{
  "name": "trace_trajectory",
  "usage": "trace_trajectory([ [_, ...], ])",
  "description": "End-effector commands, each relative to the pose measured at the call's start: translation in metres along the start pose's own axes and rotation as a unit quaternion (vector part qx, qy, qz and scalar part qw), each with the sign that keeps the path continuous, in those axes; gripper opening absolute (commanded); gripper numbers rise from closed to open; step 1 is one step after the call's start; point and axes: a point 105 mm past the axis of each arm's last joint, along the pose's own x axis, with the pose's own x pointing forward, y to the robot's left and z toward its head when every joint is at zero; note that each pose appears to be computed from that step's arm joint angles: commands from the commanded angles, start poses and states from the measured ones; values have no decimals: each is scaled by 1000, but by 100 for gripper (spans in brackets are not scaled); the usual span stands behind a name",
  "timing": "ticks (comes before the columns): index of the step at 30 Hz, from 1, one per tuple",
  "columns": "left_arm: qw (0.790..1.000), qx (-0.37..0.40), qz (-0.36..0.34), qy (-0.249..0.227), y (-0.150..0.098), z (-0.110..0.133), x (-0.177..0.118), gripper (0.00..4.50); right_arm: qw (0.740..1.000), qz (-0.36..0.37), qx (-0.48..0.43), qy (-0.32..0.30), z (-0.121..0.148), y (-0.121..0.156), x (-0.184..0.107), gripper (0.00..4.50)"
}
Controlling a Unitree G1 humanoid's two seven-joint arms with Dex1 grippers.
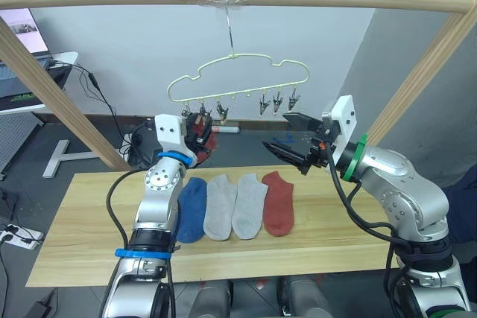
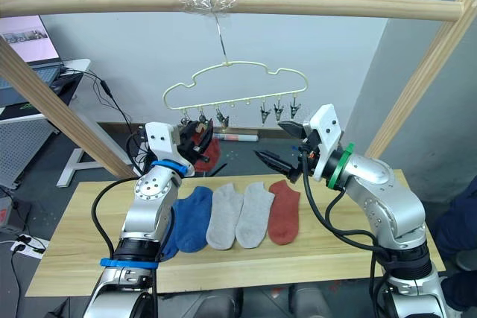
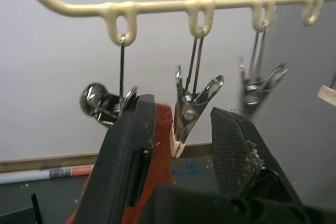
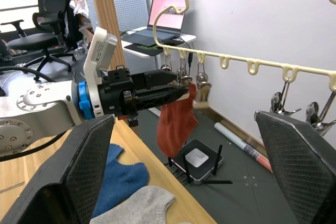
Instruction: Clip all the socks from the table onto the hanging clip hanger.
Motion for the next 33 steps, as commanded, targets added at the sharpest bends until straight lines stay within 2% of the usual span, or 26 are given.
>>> trace_trajectory([
  [1, 1000, 4, 4, -28, 2, 16, 1, 194, 1000, 9, -17, -23, 13, 4, 1, 450],
  [14, 999, 6, 2, -47, 8, 29, 19, 194, 999, 22, -21, -25, 18, 6, 2, 450],
  [24, 998, 22, -5, -54, 6, 31, 20, 194, 999, 30, -26, -23, 20, 9, 3, 450],
  [33, 999, -5, -10, -53, 1, 30, 19, 194, 999, 31, -25, -25, 22, 9, 4, 450],
])
